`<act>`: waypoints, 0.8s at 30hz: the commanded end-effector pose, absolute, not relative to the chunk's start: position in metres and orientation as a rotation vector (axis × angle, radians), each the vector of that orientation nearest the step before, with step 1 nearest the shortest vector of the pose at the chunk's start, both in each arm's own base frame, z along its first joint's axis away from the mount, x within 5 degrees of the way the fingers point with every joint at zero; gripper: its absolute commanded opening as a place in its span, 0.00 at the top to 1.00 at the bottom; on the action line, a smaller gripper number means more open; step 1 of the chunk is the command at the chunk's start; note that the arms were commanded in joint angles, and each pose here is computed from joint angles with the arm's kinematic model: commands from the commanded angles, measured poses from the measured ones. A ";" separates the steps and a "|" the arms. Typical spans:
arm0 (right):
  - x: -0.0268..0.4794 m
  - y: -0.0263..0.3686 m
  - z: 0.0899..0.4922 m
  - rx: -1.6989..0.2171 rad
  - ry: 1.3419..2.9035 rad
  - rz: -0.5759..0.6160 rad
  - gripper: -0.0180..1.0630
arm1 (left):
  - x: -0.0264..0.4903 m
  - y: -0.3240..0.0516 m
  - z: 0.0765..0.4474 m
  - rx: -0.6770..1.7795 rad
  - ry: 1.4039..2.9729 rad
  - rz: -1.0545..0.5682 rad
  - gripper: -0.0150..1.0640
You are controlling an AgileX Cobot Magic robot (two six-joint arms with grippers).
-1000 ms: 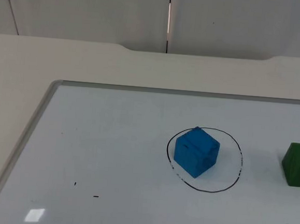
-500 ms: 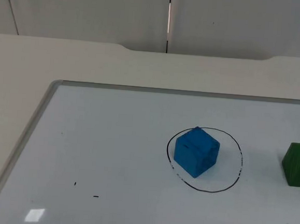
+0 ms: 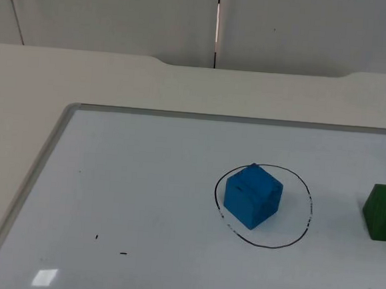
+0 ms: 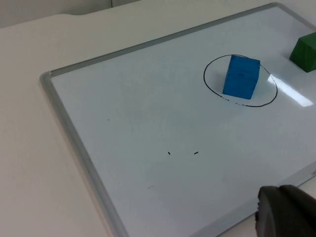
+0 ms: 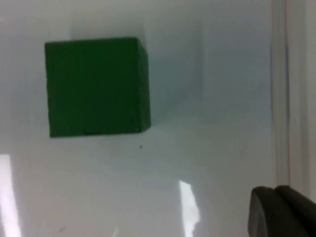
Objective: Push the two cubes into the marked area.
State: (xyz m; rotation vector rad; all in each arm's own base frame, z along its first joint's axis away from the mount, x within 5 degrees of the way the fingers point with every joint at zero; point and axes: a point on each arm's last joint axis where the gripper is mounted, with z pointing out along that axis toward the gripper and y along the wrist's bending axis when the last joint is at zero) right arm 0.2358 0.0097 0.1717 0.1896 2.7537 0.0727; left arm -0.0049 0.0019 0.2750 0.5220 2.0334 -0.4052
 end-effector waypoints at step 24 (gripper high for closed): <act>0.271 0.009 0.119 0.313 2.673 0.100 0.98 | -0.005 0.002 0.275 0.518 2.022 -0.409 0.99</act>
